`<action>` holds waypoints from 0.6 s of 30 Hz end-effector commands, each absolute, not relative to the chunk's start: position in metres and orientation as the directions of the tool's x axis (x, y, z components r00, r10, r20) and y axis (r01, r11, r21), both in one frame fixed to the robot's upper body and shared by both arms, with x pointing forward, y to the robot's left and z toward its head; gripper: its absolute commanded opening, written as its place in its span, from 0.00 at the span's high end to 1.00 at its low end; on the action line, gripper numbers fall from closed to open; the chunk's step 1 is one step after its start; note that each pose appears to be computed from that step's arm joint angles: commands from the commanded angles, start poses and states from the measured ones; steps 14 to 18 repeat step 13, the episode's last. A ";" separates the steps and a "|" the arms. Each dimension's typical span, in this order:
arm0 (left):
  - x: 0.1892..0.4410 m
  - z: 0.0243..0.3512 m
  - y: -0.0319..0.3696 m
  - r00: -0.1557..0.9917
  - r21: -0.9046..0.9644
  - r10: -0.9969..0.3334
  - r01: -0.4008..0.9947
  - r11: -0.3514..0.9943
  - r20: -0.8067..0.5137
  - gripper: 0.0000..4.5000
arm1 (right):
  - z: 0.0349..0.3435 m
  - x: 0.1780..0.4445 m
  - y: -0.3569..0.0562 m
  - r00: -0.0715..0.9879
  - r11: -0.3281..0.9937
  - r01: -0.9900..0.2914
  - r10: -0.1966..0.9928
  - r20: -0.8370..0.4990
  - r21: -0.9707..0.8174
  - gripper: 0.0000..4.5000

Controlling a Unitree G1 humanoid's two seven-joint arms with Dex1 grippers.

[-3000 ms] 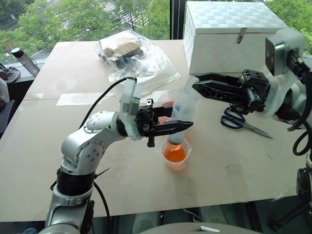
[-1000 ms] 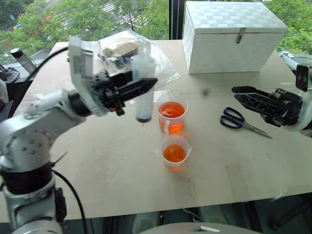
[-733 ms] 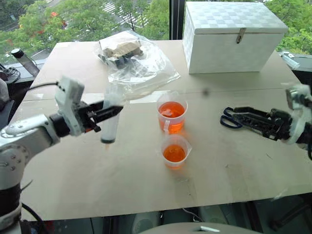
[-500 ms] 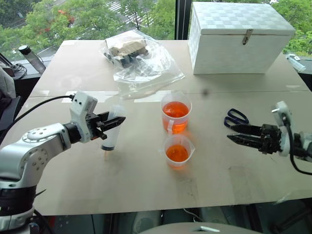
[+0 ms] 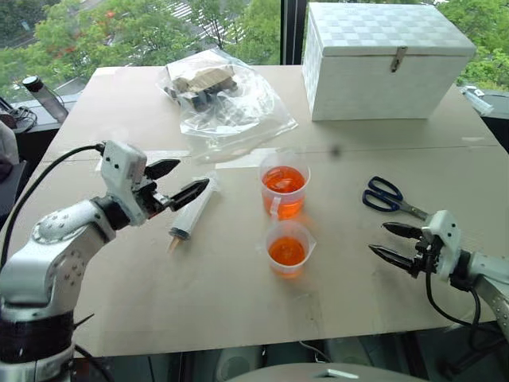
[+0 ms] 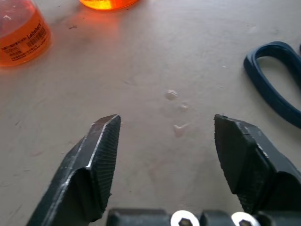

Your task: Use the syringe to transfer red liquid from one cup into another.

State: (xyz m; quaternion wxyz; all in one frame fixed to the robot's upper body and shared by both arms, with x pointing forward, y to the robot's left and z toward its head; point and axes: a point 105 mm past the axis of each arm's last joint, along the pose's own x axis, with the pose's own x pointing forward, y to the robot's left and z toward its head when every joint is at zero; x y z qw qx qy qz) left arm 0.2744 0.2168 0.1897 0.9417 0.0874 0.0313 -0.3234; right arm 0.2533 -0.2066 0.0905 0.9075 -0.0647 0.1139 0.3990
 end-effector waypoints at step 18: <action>0.205 0.083 0.178 0.751 0.239 -0.588 0.656 0.716 -0.300 0.00 | 0.077 0.236 -0.225 0.654 0.653 -0.753 0.727 -0.210 -0.083 0.01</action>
